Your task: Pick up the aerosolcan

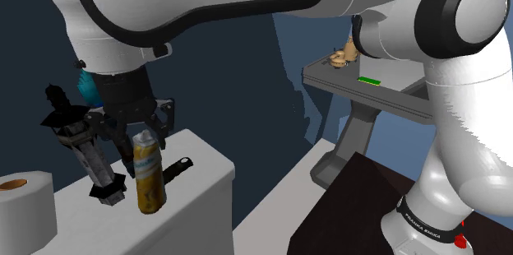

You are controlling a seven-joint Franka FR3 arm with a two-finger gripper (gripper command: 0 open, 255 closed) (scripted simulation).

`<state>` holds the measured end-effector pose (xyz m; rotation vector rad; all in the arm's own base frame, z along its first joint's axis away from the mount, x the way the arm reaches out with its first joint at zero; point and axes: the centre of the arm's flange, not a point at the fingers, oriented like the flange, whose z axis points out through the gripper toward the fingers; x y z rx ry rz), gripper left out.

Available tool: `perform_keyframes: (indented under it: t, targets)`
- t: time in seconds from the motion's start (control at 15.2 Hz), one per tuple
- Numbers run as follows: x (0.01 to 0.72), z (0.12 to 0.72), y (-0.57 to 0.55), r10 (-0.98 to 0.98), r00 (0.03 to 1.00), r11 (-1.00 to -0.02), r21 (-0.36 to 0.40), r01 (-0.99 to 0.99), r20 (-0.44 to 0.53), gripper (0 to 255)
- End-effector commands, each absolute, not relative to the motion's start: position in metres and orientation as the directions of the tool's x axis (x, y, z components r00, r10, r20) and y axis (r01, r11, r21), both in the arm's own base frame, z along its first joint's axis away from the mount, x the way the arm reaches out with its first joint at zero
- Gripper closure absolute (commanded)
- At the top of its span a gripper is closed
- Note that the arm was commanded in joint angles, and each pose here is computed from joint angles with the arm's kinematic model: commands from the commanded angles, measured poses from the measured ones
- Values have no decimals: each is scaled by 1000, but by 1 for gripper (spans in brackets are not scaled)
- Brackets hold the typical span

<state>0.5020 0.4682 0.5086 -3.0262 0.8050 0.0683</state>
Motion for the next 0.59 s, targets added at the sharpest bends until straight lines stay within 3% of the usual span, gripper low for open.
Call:
perform_keyframes:
  t: [0.0,0.53]
  targets:
    - [502,508,468,-496,867,-868,2,-497,-45,255]
    - [502,513,469,-496,867,-868,2,-497,-45,255]
